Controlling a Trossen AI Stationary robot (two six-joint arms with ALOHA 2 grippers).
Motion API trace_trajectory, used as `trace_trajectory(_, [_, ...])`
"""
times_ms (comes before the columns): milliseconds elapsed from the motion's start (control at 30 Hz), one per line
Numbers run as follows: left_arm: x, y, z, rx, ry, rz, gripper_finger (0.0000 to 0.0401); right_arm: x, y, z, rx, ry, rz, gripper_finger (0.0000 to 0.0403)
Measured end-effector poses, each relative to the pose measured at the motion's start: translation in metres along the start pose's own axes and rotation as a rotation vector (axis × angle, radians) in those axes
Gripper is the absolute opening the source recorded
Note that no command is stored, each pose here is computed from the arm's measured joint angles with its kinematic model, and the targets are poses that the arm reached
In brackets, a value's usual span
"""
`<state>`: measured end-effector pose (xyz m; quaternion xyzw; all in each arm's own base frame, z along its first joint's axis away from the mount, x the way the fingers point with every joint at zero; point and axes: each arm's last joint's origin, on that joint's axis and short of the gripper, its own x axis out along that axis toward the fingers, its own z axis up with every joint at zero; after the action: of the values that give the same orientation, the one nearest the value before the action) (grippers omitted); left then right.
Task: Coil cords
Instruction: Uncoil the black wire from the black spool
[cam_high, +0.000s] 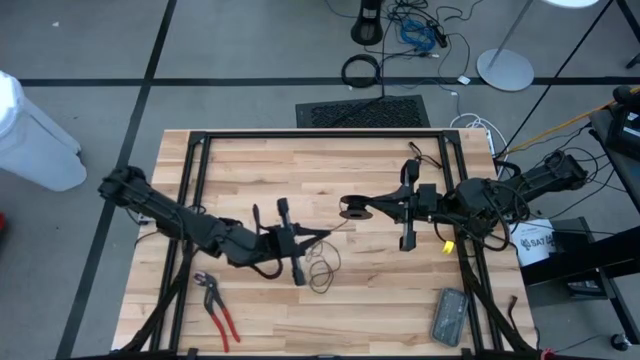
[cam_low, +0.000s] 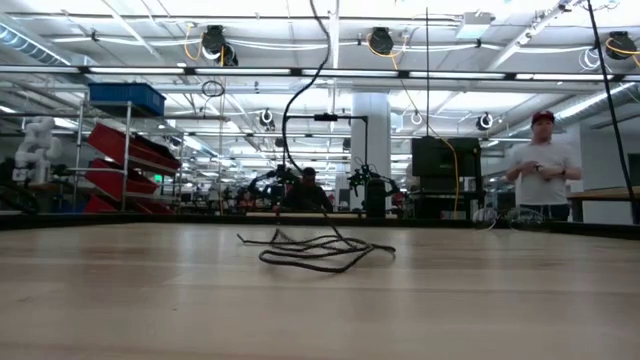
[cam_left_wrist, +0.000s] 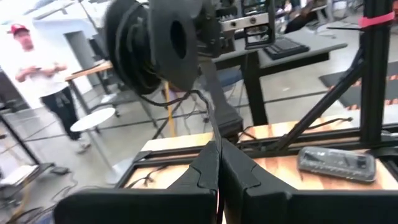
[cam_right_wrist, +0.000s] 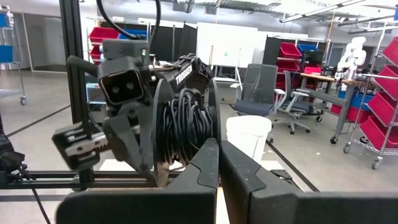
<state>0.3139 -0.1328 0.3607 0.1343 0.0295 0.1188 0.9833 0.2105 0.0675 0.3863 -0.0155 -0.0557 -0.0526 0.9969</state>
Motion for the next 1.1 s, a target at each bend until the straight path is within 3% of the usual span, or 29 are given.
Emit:
trace_trajectory(400, [-0.036,0.001,0.021,0.006,-0.020,0.030,0.0004,0.000,0.000,-0.002,-0.012,0.024,0.001,0.0000])
trace_trajectory(1100, [-0.061,-0.014,0.042,0.029,-0.090,0.017,0.0003,0.002,-0.001,-0.011,-0.125,0.096,0.001,0.0000])
